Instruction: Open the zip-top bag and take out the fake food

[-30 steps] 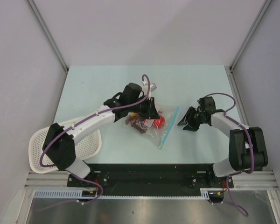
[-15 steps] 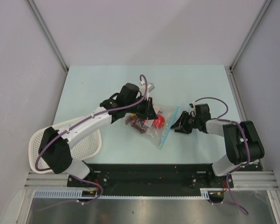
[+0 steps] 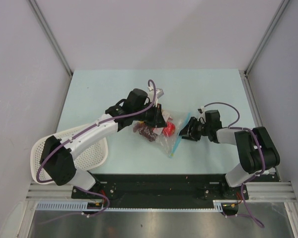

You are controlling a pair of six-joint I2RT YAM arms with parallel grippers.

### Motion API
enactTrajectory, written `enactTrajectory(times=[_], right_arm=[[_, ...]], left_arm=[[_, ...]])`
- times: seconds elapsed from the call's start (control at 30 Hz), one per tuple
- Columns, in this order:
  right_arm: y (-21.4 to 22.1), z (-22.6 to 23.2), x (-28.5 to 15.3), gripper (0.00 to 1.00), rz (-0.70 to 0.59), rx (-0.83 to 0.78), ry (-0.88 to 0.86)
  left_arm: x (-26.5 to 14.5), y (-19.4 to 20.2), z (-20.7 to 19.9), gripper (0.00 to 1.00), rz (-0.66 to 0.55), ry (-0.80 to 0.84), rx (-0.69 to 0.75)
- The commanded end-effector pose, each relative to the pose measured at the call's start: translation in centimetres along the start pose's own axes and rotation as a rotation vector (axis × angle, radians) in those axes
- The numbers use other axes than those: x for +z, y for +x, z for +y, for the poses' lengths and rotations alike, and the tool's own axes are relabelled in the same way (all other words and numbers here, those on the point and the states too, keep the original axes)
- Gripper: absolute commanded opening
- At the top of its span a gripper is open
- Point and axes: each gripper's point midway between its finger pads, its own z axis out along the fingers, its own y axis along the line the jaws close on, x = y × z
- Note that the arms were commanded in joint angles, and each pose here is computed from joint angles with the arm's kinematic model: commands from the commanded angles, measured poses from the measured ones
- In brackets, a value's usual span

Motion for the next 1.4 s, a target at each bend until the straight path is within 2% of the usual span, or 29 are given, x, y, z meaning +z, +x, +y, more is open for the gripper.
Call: enactTrajectory(times=[0.0,0.1,0.3,0.4,0.43,0.57,0.6,0.63,0.73,0.83,0.97,1.0,1.03,1.13,1.23,1.27,1.37], right_arm=[[0.1,1.1,0.3,0.47,-0.012,-0.034,-0.06],[-0.6,1.5,0.9,0.43,-0.032,-0.048,-0.094],[-0.3,0.6,2.2,0.1,-0.034,-0.079,-0.071],[-0.8,1.2,1.8,0.0,-0.054,-0.118,-0.072],[-0.7,1.4,1.5,0.0,-0.045,-0.117,-0.064],[-3.8,7.1,-2.3,0.0,-0.13,-0.228,-0.079],[-5.7,9.6,-3.3,0.0,-0.172,-0.263,-0.088],[-4.8,10.3,-4.0,0.0,-0.124,-0.26,-0.058],[-5.4,15.5,-5.7,0.0,-0.121,-0.286,-0.105],[-5.1,19.7,-4.5,0.0,-0.093,-0.298,-0.169],[-4.5,23.3,-0.9,0.0,-0.016,-0.295,-0.242],[-4.4,22.8,0.6,0.0,0.013,-0.276,-0.22],[-5.1,23.9,0.8,0.0,0.003,-0.283,-0.228],[-4.9,23.3,2.4,0.0,0.067,-0.241,-0.184],[-5.2,25.0,2.1,0.0,0.068,-0.295,-0.176],[-6.0,27.1,1.4,0.0,0.045,-0.328,-0.2],[-5.5,28.5,2.4,0.0,0.103,-0.346,-0.198]], left_arm=[[-1.0,-0.6,-0.7,0.17,-0.034,0.005,0.033],[-1.0,-0.7,-0.6,0.17,-0.034,0.0,0.032],[-1.3,-0.6,-0.5,0.17,-0.038,-0.014,0.031],[-1.5,-0.6,-0.3,0.18,-0.041,-0.024,0.035],[-1.7,-0.6,-0.3,0.18,-0.043,-0.026,0.037],[-2.7,-1.4,-0.2,0.18,-0.062,-0.068,0.061],[-3.2,-2.1,-0.5,0.18,-0.08,-0.072,0.079],[-3.5,-2.5,-0.3,0.18,-0.093,-0.095,0.085],[-5.1,-4.0,-0.7,0.18,-0.136,-0.127,0.106],[-7.1,-5.7,-0.7,0.19,-0.215,-0.168,0.098],[-9.9,-7.6,0.2,0.2,-0.324,-0.262,0.077],[-10.3,-7.8,0.6,0.22,-0.34,-0.283,0.078],[-11.0,-8.3,1.2,0.23,-0.368,-0.309,0.067],[-11.4,-8.7,2.5,0.24,-0.382,-0.325,0.031],[-11.3,-9.2,3.1,0.22,-0.363,-0.321,0.022],[-11.8,-10.1,3.1,0.22,-0.383,-0.338,0.023],[-12.9,-10.6,3.7,0.22,-0.416,-0.372,0.006]])
